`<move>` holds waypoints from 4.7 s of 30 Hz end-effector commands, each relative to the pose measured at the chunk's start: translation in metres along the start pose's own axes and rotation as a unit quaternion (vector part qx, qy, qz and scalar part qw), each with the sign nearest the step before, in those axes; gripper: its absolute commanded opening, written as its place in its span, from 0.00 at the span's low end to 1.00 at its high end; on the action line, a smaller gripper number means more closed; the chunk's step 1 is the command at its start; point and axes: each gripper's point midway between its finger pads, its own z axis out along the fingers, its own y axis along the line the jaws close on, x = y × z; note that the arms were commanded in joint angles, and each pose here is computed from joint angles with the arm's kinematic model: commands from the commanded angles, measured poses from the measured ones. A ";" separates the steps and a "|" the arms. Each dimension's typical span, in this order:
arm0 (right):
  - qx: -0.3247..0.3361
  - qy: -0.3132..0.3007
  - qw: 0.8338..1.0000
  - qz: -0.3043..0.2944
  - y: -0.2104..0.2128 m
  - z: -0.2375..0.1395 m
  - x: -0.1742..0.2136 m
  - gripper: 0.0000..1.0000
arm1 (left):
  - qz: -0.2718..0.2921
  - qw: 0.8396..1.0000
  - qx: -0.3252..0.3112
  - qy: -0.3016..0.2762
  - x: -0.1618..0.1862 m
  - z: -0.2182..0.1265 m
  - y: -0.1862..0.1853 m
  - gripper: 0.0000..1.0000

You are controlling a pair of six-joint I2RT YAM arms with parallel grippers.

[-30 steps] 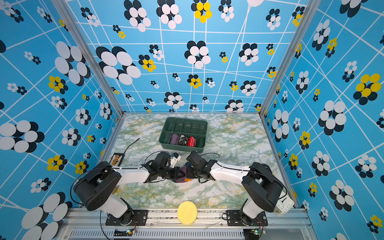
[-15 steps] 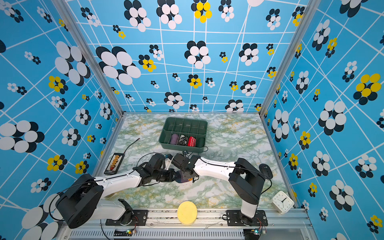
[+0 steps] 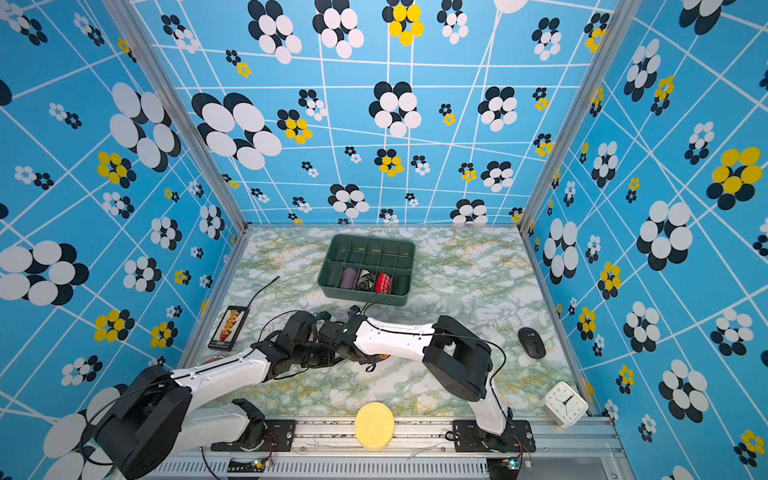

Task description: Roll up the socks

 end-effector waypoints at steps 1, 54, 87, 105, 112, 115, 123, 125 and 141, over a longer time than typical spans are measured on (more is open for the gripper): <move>0.039 0.013 0.998 -0.043 -0.002 0.001 0.009 0.00 | -0.006 1.000 -0.004 0.005 0.005 -0.005 0.006 0.15; -0.148 -0.047 0.986 -0.063 0.074 -0.052 0.003 0.47 | -0.021 0.999 -0.012 -0.023 -0.010 -0.023 0.022 0.19; -0.253 -0.054 0.964 -0.066 0.102 -0.067 0.007 0.43 | -0.025 0.999 -0.015 -0.036 -0.014 -0.030 0.024 0.19; -0.303 -0.023 0.952 -0.018 0.107 -0.047 0.014 0.17 | -0.020 0.998 -0.002 -0.064 -0.023 -0.048 0.009 0.15; -0.333 -0.009 0.943 0.006 0.109 -0.040 0.016 0.14 | -0.012 0.996 -0.009 -0.087 -0.029 -0.061 0.004 0.08; -0.339 -0.002 0.941 0.014 0.110 -0.035 0.018 0.14 | -0.014 0.997 -0.002 -0.081 -0.028 -0.061 0.001 0.05; -0.356 0.027 0.933 0.030 0.116 -0.023 0.025 0.13 | -0.007 0.997 0.019 -0.070 -0.027 -0.050 -0.013 0.04; -0.358 0.029 0.933 0.037 0.114 -0.021 0.025 0.13 | -0.003 0.998 0.021 -0.062 -0.026 -0.046 -0.017 0.04; -0.394 0.050 0.913 0.095 0.108 -0.006 0.031 0.13 | 0.009 0.999 0.022 -0.024 -0.009 -0.034 -0.025 0.02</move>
